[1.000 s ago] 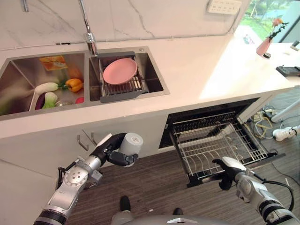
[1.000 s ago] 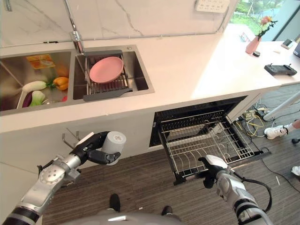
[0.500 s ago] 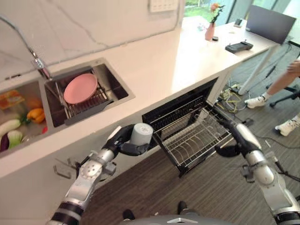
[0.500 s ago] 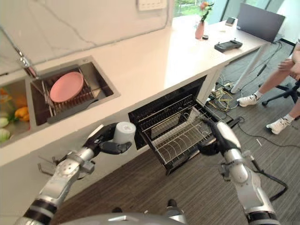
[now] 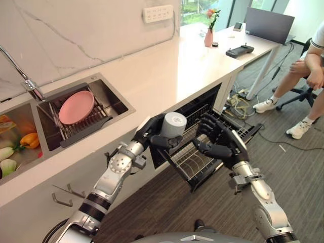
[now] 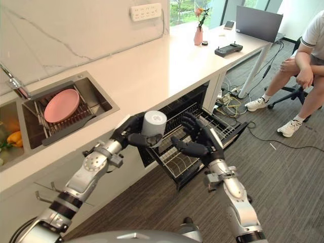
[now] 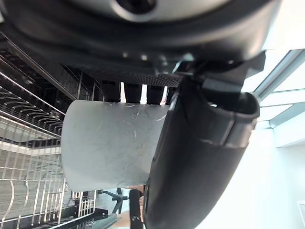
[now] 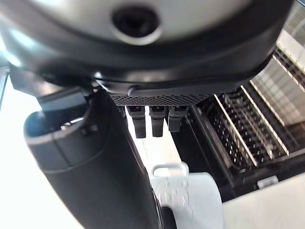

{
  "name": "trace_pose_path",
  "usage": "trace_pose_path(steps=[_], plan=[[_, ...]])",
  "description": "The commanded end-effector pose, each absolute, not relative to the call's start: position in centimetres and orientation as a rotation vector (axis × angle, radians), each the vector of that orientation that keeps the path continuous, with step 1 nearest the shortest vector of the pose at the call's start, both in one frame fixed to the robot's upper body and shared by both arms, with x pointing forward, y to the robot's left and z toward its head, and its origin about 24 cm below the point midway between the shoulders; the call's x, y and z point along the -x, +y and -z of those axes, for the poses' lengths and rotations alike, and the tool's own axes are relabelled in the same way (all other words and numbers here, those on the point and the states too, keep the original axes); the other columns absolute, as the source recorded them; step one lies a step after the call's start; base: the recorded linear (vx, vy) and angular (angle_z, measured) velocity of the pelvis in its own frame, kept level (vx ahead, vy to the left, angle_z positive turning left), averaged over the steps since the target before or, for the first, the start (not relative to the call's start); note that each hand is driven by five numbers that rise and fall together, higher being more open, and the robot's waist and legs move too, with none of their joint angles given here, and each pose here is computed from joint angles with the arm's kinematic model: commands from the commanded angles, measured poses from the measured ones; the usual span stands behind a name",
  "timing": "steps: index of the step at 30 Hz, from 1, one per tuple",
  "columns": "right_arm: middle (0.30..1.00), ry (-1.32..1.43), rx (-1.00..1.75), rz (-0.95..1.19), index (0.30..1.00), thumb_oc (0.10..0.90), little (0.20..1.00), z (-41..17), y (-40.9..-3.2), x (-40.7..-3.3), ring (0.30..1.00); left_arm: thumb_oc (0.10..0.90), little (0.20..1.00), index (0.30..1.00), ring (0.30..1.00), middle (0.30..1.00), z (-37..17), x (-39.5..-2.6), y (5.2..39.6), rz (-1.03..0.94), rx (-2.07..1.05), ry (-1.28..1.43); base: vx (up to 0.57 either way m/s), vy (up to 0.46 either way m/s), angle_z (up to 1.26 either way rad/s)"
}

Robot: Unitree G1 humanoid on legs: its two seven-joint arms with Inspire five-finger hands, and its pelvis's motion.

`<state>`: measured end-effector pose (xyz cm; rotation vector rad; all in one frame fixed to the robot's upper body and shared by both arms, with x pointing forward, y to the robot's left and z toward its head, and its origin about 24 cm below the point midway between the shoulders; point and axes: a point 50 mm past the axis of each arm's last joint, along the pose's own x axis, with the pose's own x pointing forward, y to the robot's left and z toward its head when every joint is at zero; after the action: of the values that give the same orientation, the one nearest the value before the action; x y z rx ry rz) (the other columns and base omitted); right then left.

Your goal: Place the dishes in the dishwasher.

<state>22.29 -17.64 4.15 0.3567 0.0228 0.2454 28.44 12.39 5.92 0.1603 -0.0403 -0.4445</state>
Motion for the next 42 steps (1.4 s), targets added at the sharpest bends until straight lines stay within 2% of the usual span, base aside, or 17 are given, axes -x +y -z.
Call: trace_pose_path(steps=[1,6,10,17,21,25,32,35,39,42], plan=[[0.900,-0.344,-0.495,-0.295,0.900,0.800,0.900,-11.7,-17.8,-25.0,0.900,0.400,0.300,0.300,0.300,0.300,-12.8,-31.2,10.6,0.439,-0.128,-0.359,0.00,-0.011,-0.11],[0.900,-0.327,-0.208,-0.250,0.900,0.800,0.900,-12.1,-18.6,-26.1,0.900,0.400,0.300,0.300,0.300,0.300,-14.4,-31.7,9.5,0.442,-0.091,-0.411,0.00,-0.001,-0.01],[0.900,-0.305,-0.231,-0.232,0.900,0.800,0.900,-11.5,-18.7,-26.1,0.900,0.400,0.300,0.300,0.300,0.300,-15.4,-31.8,9.3,0.433,-0.236,-0.478,0.01,-0.005,0.01],[0.900,-0.272,-0.118,-0.161,0.900,0.800,0.900,-10.7,-19.0,-27.2,0.900,0.400,0.300,0.300,0.300,0.300,-15.9,-31.3,8.5,0.473,-0.270,-0.522,0.00,-0.005,0.04],[0.900,-0.197,-0.330,-0.204,0.900,0.800,0.900,-9.0,-17.1,-27.5,0.900,0.400,0.300,0.300,0.300,0.300,-16.0,-30.6,8.1,0.511,-0.213,-0.520,0.01,0.000,0.11],[0.900,-0.209,-0.430,-0.241,0.900,0.800,0.900,-9.3,-16.2,-27.4,0.900,0.400,0.300,0.300,0.300,0.300,-15.7,-30.4,7.8,0.520,-0.197,-0.508,0.01,0.005,0.09],[0.900,-0.335,-0.614,-0.247,0.900,0.800,0.900,-11.7,-15.5,-27.1,0.900,0.400,0.300,0.300,0.300,0.300,-13.8,-30.8,8.6,0.416,-0.317,-0.468,0.00,0.002,0.06],[0.900,-0.408,-0.588,-0.227,0.900,0.800,0.900,-13.2,-15.7,-26.9,0.900,0.400,0.300,0.300,0.300,0.300,-12.7,-31.4,8.7,0.354,-0.349,-0.428,0.00,0.000,0.00],[0.900,-0.466,-0.413,-0.217,0.900,0.800,0.900,-14.4,-16.4,-26.6,0.900,0.400,0.300,0.300,0.300,0.300,-12.9,-32.1,9.8,0.268,-0.441,-0.457,0.00,0.000,0.00],[0.900,-0.446,-0.435,-0.213,0.900,0.800,0.900,-14.0,-16.4,-26.6,0.900,0.400,0.300,0.300,0.300,0.300,-13.0,-32.1,10.1,0.247,-0.449,-0.464,0.00,0.000,0.00]])
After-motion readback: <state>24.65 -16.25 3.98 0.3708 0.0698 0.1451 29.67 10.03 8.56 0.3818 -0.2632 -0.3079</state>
